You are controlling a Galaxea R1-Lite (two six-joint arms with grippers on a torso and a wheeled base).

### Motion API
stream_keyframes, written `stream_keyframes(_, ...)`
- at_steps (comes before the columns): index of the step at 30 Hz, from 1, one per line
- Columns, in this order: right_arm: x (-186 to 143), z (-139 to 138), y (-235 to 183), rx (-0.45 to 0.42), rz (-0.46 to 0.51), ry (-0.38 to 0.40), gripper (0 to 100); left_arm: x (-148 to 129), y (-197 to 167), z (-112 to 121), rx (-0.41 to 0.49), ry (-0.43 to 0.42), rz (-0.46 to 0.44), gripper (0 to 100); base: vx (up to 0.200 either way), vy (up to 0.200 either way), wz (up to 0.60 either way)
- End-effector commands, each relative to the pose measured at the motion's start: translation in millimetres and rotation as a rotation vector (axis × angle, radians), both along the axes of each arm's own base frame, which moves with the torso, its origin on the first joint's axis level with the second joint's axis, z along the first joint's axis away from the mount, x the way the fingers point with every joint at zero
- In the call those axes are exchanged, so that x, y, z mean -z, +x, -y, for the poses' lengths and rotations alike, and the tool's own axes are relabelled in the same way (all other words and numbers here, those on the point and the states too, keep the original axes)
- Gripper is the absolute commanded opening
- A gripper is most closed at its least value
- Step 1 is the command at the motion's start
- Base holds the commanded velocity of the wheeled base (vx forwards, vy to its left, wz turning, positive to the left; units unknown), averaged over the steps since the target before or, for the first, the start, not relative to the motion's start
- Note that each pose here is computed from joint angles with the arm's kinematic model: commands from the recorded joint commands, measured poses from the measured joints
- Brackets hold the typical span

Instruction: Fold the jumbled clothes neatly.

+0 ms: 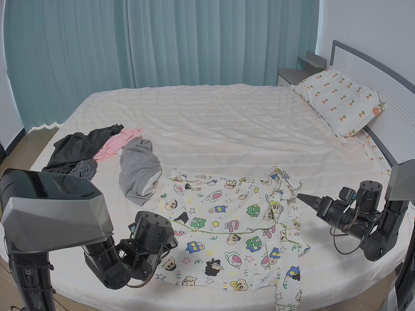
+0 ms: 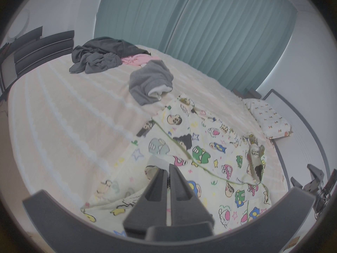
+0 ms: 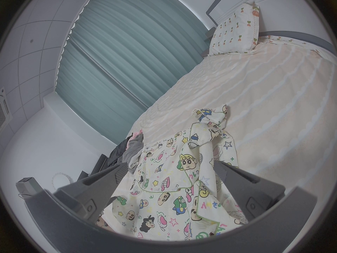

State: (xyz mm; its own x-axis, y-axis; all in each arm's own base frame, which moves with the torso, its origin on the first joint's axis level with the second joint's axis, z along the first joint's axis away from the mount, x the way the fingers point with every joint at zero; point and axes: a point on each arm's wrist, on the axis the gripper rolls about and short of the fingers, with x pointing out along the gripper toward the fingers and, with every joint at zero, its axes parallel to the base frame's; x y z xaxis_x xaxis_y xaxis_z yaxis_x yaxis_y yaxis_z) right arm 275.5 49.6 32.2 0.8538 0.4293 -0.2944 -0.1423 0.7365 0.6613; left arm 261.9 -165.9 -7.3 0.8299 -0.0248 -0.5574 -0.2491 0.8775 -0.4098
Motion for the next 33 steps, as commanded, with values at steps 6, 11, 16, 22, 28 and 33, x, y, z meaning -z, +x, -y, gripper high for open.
stream_keyframes(6,0.1,-0.1,0.1,-0.001,0.006,0.0,100,42.5,-8.4,-35.3,-0.022,0.082,-0.049,0,0.0,0.0,0.0)
stream_keyframes(11,0.6,-0.1,0.2,-0.001,0.005,0.0,100,45.0,-6.0,-40.0,-0.04,0.079,-0.049,0,0.0,0.0,0.0)
stream_keyframes(16,0.6,-0.1,0.2,-0.001,0.005,0.0,100,45.0,-2.3,-44.4,-0.057,0.078,-0.047,0,0.0,0.0,0.0)
stream_keyframes(22,3.4,0.2,-2.5,-0.007,-0.011,-0.007,100,43.7,6.8,-57.2,-0.068,0.058,-0.037,0,0.0,0.0,0.0)
stream_keyframes(28,4.7,0.5,-2.3,-0.009,-0.015,-0.006,100,46.4,12.7,-69.9,-0.099,0.054,-0.032,0,0.0,0.0,0.0)
stream_keyframes(33,5.1,0.5,-2.3,-0.009,-0.017,-0.007,100,50.3,13.5,-73.3,-0.109,0.058,-0.044,0,0.0,0.0,0.0)
